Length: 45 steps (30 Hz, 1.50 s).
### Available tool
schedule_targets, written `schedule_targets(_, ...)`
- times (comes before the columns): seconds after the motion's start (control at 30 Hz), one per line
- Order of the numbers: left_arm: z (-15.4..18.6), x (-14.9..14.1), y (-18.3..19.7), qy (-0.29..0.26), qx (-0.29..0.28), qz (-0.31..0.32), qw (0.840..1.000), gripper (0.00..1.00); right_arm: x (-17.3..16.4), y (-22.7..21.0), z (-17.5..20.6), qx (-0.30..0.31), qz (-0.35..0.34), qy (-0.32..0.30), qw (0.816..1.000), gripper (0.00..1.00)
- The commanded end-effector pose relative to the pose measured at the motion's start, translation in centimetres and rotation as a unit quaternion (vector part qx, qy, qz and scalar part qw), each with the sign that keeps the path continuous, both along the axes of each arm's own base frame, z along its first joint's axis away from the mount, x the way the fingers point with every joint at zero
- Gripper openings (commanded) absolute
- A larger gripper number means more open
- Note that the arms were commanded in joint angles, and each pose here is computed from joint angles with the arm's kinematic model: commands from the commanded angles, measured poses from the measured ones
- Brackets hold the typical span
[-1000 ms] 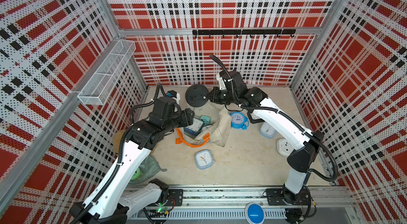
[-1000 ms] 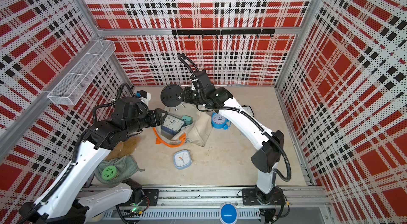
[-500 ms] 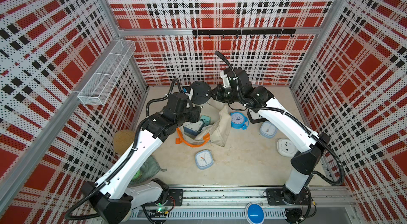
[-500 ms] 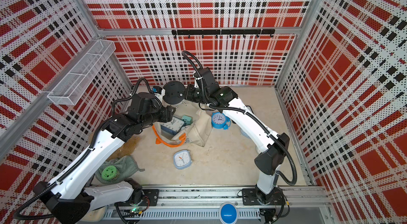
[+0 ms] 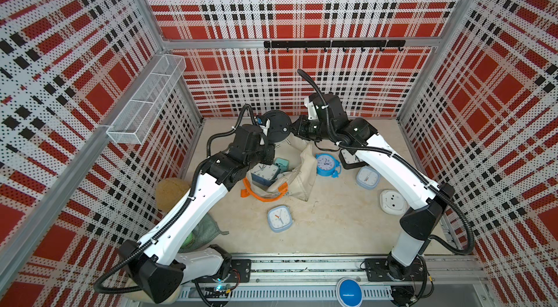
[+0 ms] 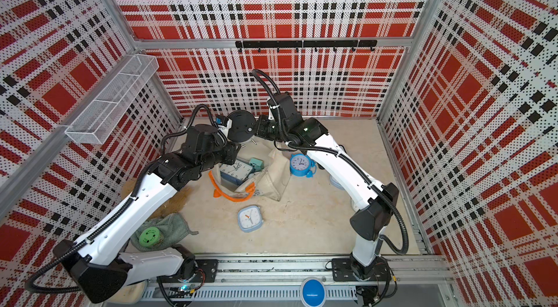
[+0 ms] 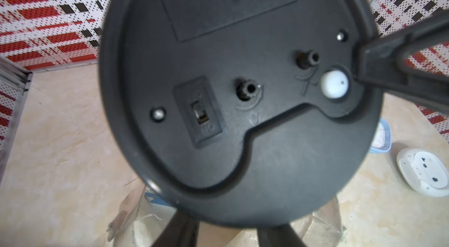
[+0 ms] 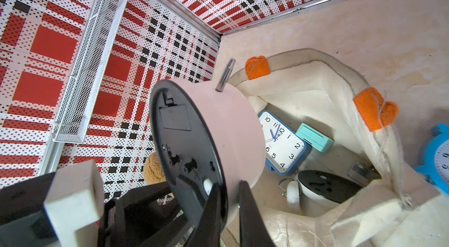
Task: Take the alarm clock out of the canvas bag
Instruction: Place the alarm at the center of the board.
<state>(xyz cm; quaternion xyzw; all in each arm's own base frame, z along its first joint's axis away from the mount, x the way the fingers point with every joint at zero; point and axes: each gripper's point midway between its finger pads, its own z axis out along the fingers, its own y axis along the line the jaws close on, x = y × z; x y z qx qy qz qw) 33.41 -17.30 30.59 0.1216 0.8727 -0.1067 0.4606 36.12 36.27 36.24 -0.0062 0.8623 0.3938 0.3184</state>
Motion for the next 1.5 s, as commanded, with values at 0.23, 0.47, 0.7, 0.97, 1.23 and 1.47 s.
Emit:
schedule_targets(0.23,1.8,0.5,-2.0,-0.025,-0.005,-0.026,0.999,0.09,-0.8,-0.2,4.1,0.048,0.006,-0.038,0.998,0.04)
schedule_targets(0.47,1.8,0.1,-2.6,-0.022,-0.011,-0.031,0.999,0.0,-0.8,-0.3,3.8,0.047,0.004,-0.036,0.998,0.09)
schedule_targets(0.7,1.7,-0.5,-2.9,-0.01,-0.032,-0.041,0.999,0.0,-0.7,-1.4,3.9,0.041,-0.011,-0.043,0.998,0.38)
schedule_targets(0.97,1.8,-1.3,-3.7,0.024,-0.085,-0.058,0.994,0.0,-0.8,-4.8,4.2,0.029,-0.041,-0.054,0.997,0.59)
schedule_targets(1.23,1.9,-1.9,-5.1,0.066,-0.174,-0.075,0.98,0.0,-1.2,-8.7,5.0,-0.001,-0.045,-0.088,0.995,0.59)
schedule_targets(1.47,4.0,-2.8,-6.4,0.083,-0.236,-0.111,0.962,0.0,-2.8,-11.0,6.2,0.009,0.076,-0.195,0.978,0.55)
